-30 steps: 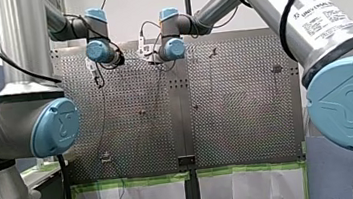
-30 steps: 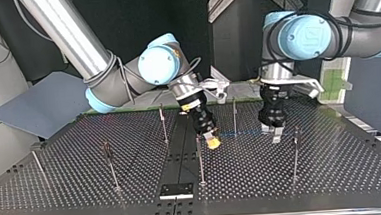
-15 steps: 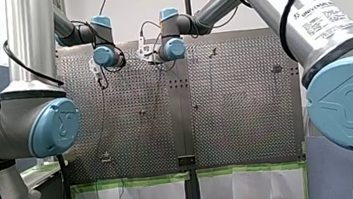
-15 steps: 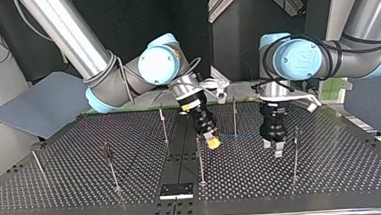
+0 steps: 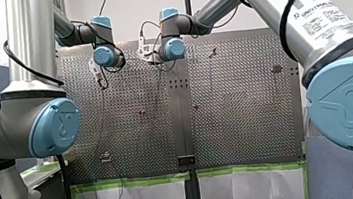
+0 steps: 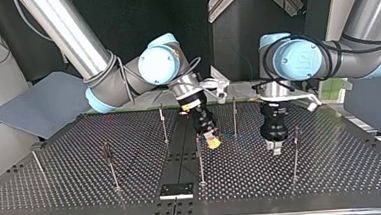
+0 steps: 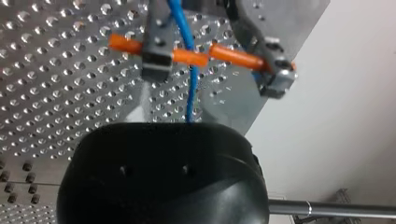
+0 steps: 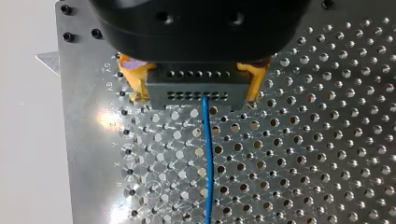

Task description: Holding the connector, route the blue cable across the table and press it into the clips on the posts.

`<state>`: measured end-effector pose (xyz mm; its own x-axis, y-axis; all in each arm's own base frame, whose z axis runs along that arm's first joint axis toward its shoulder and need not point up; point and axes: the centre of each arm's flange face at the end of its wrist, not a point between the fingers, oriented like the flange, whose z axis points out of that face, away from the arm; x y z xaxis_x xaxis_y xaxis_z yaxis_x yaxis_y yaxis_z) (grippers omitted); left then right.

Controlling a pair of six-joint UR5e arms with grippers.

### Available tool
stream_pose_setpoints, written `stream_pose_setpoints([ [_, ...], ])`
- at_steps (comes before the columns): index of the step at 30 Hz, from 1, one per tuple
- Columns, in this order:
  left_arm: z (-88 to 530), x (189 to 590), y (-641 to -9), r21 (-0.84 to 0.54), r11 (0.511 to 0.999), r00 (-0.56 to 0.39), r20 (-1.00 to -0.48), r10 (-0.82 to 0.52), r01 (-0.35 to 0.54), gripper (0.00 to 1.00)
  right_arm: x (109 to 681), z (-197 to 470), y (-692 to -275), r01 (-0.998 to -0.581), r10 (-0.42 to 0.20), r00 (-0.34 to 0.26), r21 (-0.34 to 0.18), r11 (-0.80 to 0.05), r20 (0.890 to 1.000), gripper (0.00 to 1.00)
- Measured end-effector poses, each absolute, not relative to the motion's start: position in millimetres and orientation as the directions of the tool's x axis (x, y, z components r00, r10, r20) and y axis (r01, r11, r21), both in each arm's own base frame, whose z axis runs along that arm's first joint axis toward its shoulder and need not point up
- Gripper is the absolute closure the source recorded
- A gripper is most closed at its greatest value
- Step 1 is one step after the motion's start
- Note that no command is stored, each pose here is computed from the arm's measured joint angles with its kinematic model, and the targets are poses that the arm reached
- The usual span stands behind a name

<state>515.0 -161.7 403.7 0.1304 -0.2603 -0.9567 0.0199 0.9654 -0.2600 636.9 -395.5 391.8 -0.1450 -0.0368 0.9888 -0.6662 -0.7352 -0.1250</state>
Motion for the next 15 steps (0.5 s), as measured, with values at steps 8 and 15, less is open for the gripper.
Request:
stream_pose_setpoints([
  [8,393.0,509.2,-159.6,-0.261,0.965,0.103,-0.961,-0.257,-0.020,0.98,637.2,391.1,-394.1,-0.666,-0.040,-0.142,-0.125,-0.736,0.989,1.00],
  [15,375.4,500.7,-162.4,-0.255,0.967,0.069,-0.965,-0.252,-0.027,0.98,637.6,389.1,-391.2,-0.665,-0.049,-0.132,-0.125,-0.736,0.990,1.00],
])
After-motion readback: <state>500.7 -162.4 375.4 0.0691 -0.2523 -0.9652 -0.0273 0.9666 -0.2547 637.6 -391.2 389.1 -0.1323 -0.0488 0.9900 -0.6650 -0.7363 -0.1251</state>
